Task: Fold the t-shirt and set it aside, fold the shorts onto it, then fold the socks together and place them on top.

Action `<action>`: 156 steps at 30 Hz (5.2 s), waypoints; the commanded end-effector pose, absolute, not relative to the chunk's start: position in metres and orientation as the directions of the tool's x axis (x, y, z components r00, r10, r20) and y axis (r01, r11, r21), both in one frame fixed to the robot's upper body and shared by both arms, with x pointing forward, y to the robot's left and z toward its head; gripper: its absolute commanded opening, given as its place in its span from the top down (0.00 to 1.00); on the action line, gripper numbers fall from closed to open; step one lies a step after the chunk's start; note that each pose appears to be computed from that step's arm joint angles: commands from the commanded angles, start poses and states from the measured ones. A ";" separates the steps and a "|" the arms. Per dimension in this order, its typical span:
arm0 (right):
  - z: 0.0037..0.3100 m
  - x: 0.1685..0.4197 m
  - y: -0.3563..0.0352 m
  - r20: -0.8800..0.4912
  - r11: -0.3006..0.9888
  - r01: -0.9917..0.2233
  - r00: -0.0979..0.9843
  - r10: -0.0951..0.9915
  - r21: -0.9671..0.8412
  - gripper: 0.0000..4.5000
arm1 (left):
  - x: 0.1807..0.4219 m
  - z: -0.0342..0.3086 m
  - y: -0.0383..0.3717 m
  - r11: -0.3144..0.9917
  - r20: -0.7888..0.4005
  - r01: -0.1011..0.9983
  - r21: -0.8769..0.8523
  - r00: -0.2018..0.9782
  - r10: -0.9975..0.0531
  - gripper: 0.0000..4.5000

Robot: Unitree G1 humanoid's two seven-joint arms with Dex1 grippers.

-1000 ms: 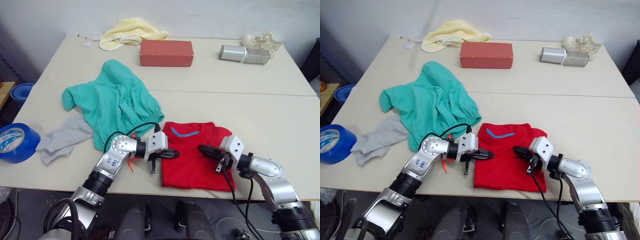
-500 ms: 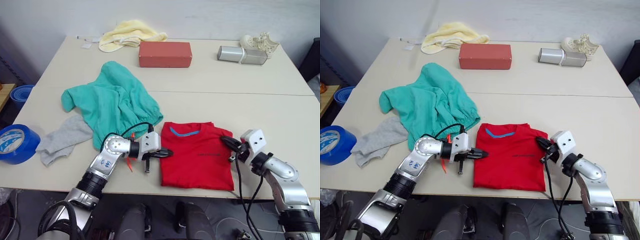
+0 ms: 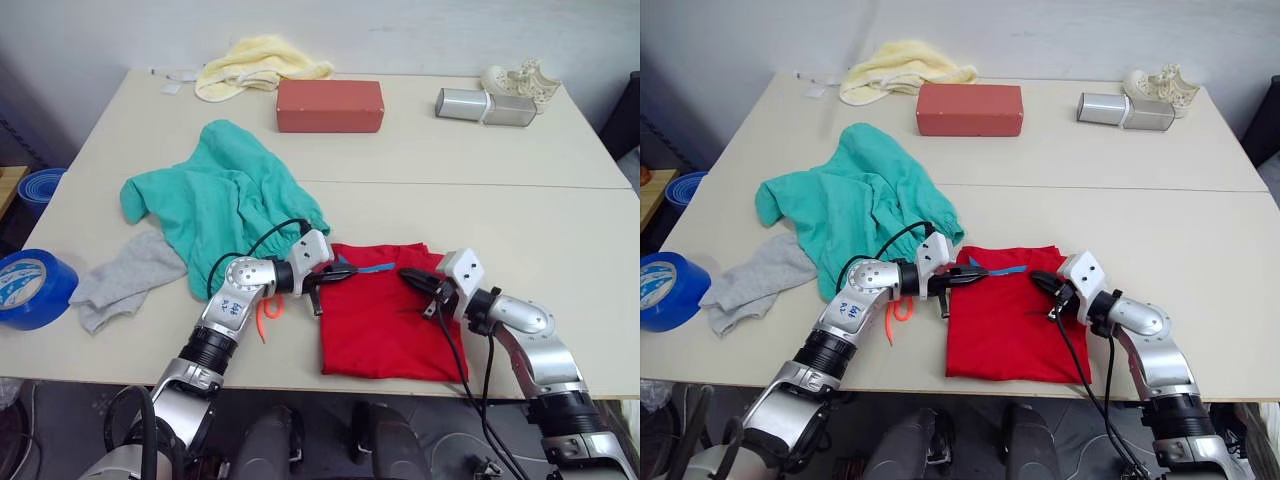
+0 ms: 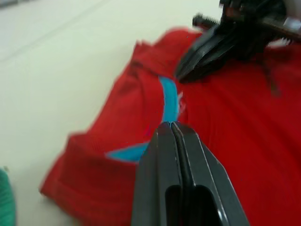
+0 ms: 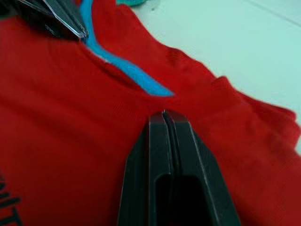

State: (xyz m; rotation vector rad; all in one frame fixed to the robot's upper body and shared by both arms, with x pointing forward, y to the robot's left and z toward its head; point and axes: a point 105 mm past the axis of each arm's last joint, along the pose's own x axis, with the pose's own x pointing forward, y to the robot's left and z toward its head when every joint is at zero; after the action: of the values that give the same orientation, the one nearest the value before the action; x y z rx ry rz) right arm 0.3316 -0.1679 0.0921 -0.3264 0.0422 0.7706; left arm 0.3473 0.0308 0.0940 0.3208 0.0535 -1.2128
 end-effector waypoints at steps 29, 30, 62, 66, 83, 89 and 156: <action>0.074 0.211 -0.197 -0.302 0.569 -0.808 0.587 0.751 -0.155 1.00 | 0.236 0.073 0.035 -0.179 -0.382 0.960 0.216 -0.085 -0.920 0.99; 0.073 0.207 -0.207 -0.315 0.572 -0.804 0.591 0.743 -0.160 1.00 | 0.236 0.073 0.043 -0.170 -0.384 0.964 0.207 -0.079 -0.920 0.99; 0.087 0.241 -0.219 -0.545 0.685 -0.385 0.417 0.727 0.618 0.00 | 0.242 0.191 0.100 -0.123 -0.023 0.948 0.293 -0.122 -0.992 0.00; 0.080 0.241 -0.197 -0.563 0.653 -0.422 0.333 0.757 0.629 0.00 | 0.239 0.190 0.102 -0.113 -0.033 0.946 0.304 -0.108 -0.994 0.00; 0.089 0.261 -0.213 -0.572 0.738 -0.430 0.467 0.675 0.520 0.99 | 0.242 0.182 0.102 -0.083 -0.049 0.950 0.301 -0.071 -0.996 0.00; 0.114 0.252 -0.270 -0.583 0.832 -0.350 0.595 0.553 0.431 0.99 | 0.243 0.177 0.099 -0.094 -0.042 0.955 0.282 -0.085 -0.995 0.00; 0.146 0.220 -0.207 -0.011 0.400 -0.753 0.475 0.880 -0.522 0.00 | 0.272 0.179 0.233 0.532 -0.055 0.779 0.331 0.579 -0.814 0.00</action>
State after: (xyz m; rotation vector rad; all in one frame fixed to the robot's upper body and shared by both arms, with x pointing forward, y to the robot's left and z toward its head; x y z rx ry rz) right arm 0.2242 -0.2065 0.1419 -0.4598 -0.2422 1.0369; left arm 0.2787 0.2246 0.1676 0.2916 -0.0715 -0.9794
